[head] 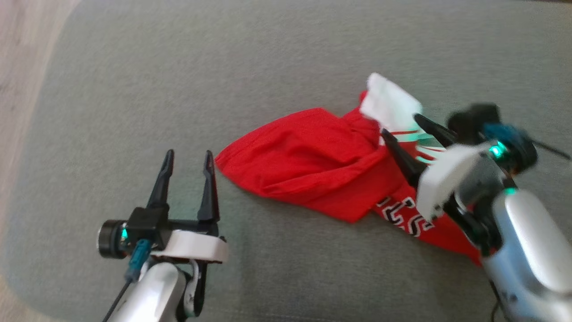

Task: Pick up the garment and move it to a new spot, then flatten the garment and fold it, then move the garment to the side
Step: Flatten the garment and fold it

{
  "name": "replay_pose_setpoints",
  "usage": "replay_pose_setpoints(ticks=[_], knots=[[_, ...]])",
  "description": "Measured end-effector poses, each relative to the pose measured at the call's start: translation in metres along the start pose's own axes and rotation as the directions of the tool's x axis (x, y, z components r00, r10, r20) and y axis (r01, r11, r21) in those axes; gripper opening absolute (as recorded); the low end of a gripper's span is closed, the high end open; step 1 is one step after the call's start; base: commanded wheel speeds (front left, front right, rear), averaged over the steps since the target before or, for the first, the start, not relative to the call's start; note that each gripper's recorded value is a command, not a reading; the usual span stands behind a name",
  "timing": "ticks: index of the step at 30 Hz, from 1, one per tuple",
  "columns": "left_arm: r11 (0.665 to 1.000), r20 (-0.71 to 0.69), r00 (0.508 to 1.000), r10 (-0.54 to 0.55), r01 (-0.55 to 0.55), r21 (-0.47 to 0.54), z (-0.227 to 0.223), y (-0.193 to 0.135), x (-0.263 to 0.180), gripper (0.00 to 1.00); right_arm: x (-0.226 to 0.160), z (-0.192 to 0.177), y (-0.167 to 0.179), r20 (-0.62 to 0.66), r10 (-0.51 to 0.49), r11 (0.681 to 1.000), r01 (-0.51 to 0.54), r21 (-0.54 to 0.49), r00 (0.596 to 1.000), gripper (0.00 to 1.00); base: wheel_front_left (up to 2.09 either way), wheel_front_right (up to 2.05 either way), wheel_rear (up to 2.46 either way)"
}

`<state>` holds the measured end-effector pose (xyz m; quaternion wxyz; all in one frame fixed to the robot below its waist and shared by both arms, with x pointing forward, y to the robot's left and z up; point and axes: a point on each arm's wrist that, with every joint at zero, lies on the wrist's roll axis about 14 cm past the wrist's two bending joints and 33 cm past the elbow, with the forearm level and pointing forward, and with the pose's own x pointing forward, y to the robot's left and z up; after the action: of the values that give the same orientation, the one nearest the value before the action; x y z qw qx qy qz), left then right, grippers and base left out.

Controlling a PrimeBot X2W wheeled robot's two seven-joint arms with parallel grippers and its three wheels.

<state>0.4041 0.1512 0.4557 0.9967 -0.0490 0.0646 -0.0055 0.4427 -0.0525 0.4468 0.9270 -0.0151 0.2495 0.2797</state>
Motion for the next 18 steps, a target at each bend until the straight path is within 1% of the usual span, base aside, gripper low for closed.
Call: replay_pose_setpoints(ticks=[2,5,10,11,12,13,16,18], knots=[[1.000,-0.014,1.000,0.018,-0.018,-0.006,-0.006,0.004,0.000,1.00,0.017,-0.002,0.007,-0.057,0.037,0.999,-0.039,-0.034,0.998,1.00,0.00,0.00,0.00],[0.999,-0.018,0.999,0.040,-0.040,-0.017,-0.009,0.009,0.000,1.00,0.036,-0.011,0.009,-0.155,0.052,0.995,-0.064,-0.071,0.987,1.00,0.00,0.00,0.00],[0.997,-0.032,0.997,0.072,-0.073,-0.023,-0.015,0.017,-0.002,1.00,0.048,-0.041,0.005,-0.342,0.026,0.991,-0.070,-0.115,0.939,1.00,0.00,0.00,0.00],[0.997,-0.031,0.997,0.073,-0.074,-0.025,-0.015,0.017,-0.002,1.00,0.048,-0.042,0.004,-0.354,0.023,0.991,-0.068,-0.116,0.935,0.81,0.00,0.00,0.00],[0.997,-0.029,0.997,0.069,-0.069,-0.027,-0.014,0.017,-0.002,1.00,0.048,-0.041,0.002,-0.358,0.019,0.991,-0.065,-0.118,0.934,0.31,0.00,0.00,0.00],[0.997,-0.023,0.998,0.067,-0.067,-0.023,-0.012,0.016,-0.001,1.00,0.047,-0.039,0.000,-0.354,0.013,0.992,-0.058,-0.116,0.935,0.00,0.00,0.00,0.00],[0.998,-0.016,0.998,0.062,-0.062,-0.023,-0.010,0.015,0.002,1.00,0.042,-0.031,-0.011,-0.325,-0.011,0.995,-0.020,-0.094,0.946,0.00,0.00,0.00,0.00],[0.998,-0.009,0.998,0.054,-0.055,-0.022,-0.009,0.012,0.004,1.00,0.036,-0.021,-0.019,-0.272,-0.025,0.999,0.012,-0.051,0.962,0.00,0.00,0.00,0.00]])
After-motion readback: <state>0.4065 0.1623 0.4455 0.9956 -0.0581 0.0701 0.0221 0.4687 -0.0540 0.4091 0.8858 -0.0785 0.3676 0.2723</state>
